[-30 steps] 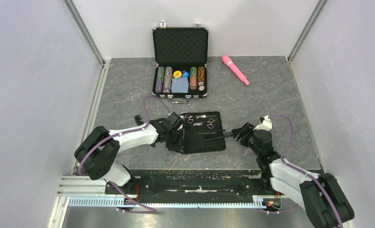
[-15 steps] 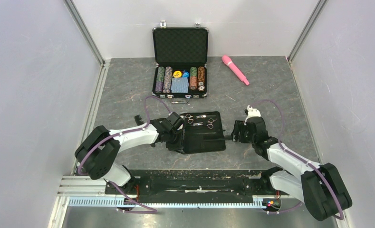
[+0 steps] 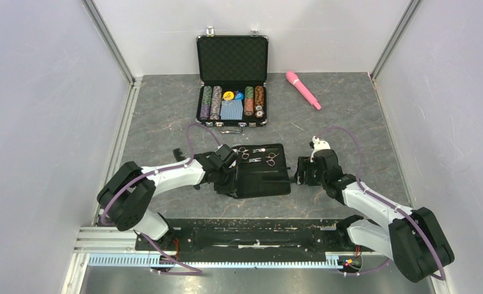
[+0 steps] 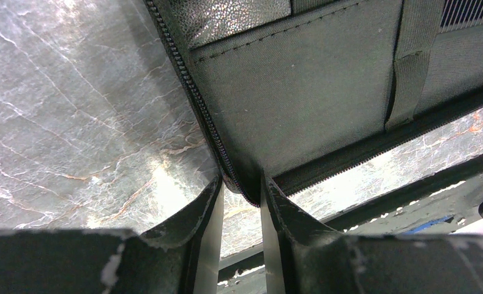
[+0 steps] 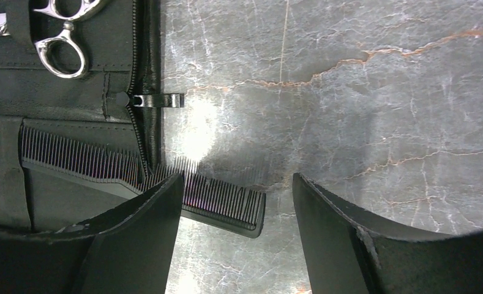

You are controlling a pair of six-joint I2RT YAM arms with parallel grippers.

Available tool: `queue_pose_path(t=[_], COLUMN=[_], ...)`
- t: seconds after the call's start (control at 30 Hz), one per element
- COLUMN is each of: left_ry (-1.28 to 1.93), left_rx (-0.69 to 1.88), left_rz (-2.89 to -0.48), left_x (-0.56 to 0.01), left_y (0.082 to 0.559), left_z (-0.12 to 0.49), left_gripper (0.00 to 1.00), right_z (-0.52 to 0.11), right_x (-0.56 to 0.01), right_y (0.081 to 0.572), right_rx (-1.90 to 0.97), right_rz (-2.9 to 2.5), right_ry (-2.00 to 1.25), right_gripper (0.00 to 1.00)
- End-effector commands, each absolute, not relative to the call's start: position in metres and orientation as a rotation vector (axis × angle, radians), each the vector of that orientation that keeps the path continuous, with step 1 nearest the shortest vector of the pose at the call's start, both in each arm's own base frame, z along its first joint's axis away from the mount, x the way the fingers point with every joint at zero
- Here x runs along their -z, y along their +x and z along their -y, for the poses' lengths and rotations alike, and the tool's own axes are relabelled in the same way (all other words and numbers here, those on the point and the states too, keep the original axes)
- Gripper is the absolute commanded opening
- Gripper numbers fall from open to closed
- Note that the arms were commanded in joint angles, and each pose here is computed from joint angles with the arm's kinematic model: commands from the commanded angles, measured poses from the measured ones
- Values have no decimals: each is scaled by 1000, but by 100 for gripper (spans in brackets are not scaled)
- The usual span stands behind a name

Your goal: Sort the hair-cutting tools

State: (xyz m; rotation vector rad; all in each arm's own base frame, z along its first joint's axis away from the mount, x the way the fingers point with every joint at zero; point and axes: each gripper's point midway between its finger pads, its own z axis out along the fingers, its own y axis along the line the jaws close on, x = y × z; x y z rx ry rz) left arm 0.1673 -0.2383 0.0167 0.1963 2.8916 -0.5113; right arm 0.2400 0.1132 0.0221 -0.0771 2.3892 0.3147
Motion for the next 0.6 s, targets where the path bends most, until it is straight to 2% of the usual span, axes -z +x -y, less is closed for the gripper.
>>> queue_pose_path(t=[0.0,0.57], left_ry=[241,246], left_rx=[524,536], left_rz=[-2852,-2840], left_x=[-22,-26], left_y=[175,175], left_z=[246,246], left_gripper=[34,33], right_z=[-132,-162], right_x=[-36,-52], right_y=[242,254], right_rx=[-419,-521], right_rz=[-2377,-2299], right_ry=[-80,-42], right_gripper=[69,69])
